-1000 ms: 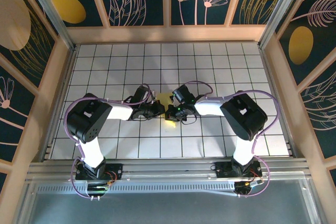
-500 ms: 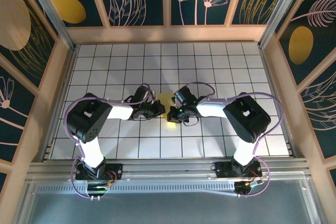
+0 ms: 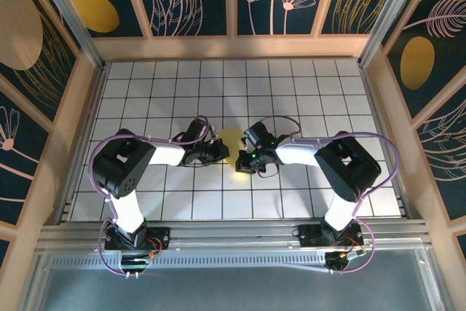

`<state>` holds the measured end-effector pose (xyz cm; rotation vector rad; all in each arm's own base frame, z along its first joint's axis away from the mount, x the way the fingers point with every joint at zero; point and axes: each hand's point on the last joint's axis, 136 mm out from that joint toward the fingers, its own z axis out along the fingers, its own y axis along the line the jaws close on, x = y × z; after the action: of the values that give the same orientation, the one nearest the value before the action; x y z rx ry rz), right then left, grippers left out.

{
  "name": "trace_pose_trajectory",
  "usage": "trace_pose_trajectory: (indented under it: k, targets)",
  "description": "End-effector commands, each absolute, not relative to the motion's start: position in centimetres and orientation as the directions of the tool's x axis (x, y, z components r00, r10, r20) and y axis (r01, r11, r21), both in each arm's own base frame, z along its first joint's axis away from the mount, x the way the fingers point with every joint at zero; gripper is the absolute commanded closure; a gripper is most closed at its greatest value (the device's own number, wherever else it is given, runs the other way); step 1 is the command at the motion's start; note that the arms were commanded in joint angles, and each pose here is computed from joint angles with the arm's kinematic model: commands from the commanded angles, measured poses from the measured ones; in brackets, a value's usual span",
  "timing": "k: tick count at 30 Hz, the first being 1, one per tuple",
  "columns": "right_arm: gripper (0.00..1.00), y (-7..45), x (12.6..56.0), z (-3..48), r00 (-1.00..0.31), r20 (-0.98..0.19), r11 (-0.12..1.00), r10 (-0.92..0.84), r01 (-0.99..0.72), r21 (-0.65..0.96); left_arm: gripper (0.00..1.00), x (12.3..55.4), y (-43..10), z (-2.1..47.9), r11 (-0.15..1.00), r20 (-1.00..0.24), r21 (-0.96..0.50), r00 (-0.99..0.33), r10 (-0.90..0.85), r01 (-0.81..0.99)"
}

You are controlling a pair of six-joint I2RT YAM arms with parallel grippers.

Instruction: Fold a paper plane with a square sheet of paper (fold left side to right side)

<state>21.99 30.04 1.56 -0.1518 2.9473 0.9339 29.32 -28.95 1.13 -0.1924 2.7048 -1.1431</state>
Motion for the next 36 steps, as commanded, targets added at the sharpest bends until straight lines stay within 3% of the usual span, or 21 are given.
trace_pose_trajectory:
  k: [1, 8, 13, 19, 21, 25, 31, 36]
  targets:
    - [1.0, 26.8, 19.5, 0.0, -0.995, 0.005, 0.88, -0.098, -0.084, 0.468, 1.0, 27.2, -26.2, -3.9, 0.802, -0.063, -0.583, -0.978, -0.201, -0.128]
    - [1.0, 25.7, 19.8, 1.3, -0.993, -0.021, 0.881, -0.115, -0.112, 0.459, 1.0, 27.6, -27.0, -3.3, 0.777, -0.056, -0.616, -0.976, -0.209, -0.131]
    - [0.99, 25.5, 22.3, 4.4, -0.988, -0.121, 0.854, -0.092, -0.141, 0.501, 1.0, 27.7, -27.8, -2.8, 0.746, -0.044, -0.651, -0.974, -0.222, -0.141]
    - [0.68, 25.3, 26.0, 6.9, -0.961, -0.271, 0.809, -0.047, -0.196, 0.554, 1.0, 29.0, -29.3, -0.2, 0.668, -0.072, -0.734, -0.963, -0.258, -0.124]
    - [0.6, 25.6, 26.9, 7.2, -0.943, -0.328, 0.796, -0.051, -0.237, 0.557, 0.96, 29.9, -29.7, 1.3, 0.652, -0.101, -0.751, -0.958, -0.269, -0.103]
    - [0.5, 26.0, 28.1, 6.8, -0.901, -0.424, 0.785, -0.093, -0.328, 0.526, 0.87, 31.5, -29.8, 3.8, 0.631, -0.153, -0.773, -0.944, -0.291, -0.069]
    - [0.49, 27.4, 29.6, 6.1, -0.867, -0.479, 0.76, -0.14, -0.404, 0.509, 0.78, 33.4, -26.8, 5.3, 0.638, -0.206, -0.765, -0.906, -0.37, -0.087]
    - [0.56, 28.1, 30.2, 5.0, -0.866, -0.47, 0.757, -0.172, -0.421, 0.5, 0.73, 33.8, -24.0, 6.3, 0.64, -0.239, -0.76, -0.868, -0.435, -0.112]
